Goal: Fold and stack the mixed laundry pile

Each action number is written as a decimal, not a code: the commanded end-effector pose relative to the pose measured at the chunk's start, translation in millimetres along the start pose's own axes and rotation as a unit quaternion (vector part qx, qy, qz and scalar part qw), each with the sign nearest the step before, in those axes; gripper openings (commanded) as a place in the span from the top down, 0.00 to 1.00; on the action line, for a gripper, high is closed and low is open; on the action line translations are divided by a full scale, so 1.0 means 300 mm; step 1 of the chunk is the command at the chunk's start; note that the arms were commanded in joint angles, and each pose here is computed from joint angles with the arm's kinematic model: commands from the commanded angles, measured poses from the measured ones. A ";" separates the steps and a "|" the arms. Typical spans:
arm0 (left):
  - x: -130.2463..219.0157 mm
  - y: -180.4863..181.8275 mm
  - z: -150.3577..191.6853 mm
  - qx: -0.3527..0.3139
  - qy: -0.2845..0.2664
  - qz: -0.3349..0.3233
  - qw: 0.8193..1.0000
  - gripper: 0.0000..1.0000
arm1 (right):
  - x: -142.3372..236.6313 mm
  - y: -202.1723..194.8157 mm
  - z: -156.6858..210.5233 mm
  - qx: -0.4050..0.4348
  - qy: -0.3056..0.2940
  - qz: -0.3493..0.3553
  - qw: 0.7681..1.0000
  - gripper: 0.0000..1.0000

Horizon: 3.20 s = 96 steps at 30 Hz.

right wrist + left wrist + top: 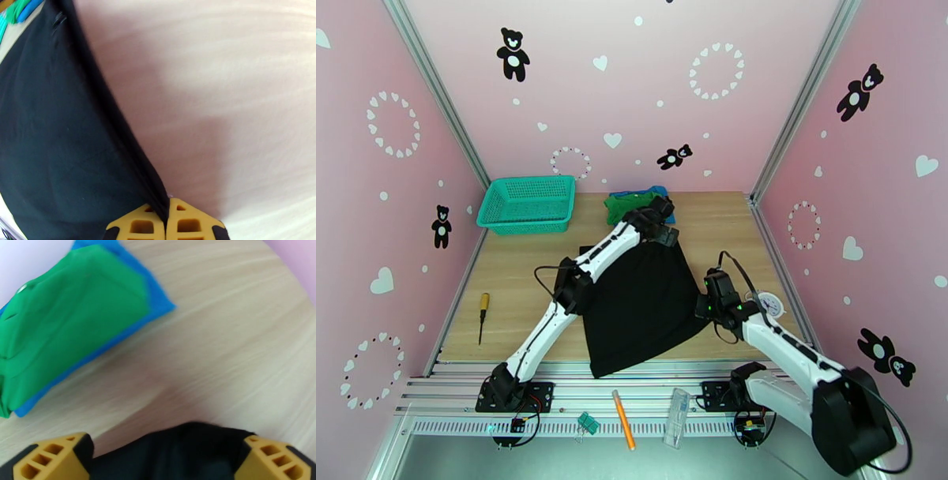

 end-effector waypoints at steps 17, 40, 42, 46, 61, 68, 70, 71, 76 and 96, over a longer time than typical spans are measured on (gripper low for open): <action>0.520 0.142 0.045 0.030 -0.090 0.019 0.995 0.02 | 0.038 -0.051 -0.004 0.003 0.011 0.054 0.998 0.53; 0.255 0.476 0.436 0.172 0.080 -0.127 0.974 0.71 | 0.105 0.007 -0.037 0.042 0.020 -0.042 0.998 0.51; 0.189 0.481 0.460 0.172 0.097 -0.130 0.972 0.72 | 0.103 0.006 -0.039 0.043 0.021 -0.038 0.998 0.51; 0.082 0.479 0.488 0.167 0.125 -0.134 0.969 0.75 | 0.097 0.008 -0.034 0.039 0.027 -0.044 0.998 0.51; -0.141 0.483 0.323 0.112 0.165 -0.141 0.970 0.75 | 0.125 0.030 -0.107 0.087 0.017 -0.056 0.994 0.48; 0.015 0.414 0.196 0.124 0.108 -0.074 0.984 0.77 | 0.176 0.084 -0.169 0.241 0.024 -0.130 0.962 0.47; 0.143 0.398 0.151 0.129 0.066 -0.054 0.988 0.76 | 0.201 0.097 -0.191 0.296 0.030 -0.139 0.945 0.45; 0.212 0.392 0.130 0.129 0.047 -0.044 0.990 0.75 | 0.214 0.102 -0.206 0.319 0.028 -0.139 0.937 0.44; 0.606 0.403 0.086 0.130 -0.059 -0.020 0.990 0.50 | 0.279 0.138 -0.220 0.585 0.039 -0.165 0.793 0.37; 0.874 0.554 0.439 0.221 -0.108 -0.017 0.969 0.41 | -0.049 0.083 -0.141 0.768 0.180 -0.156 0.594 0.43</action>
Point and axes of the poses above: each hand's point on the last joint's axis, 136 mm out from that joint toward the fingers, its own x axis back along the fingers, its own y axis along the line the jaws close on, z = x × y, the point moved 9 cm from there along x, back along the fingers, and after that the axes turned 14 degrees about x, right-handed, at the moved point
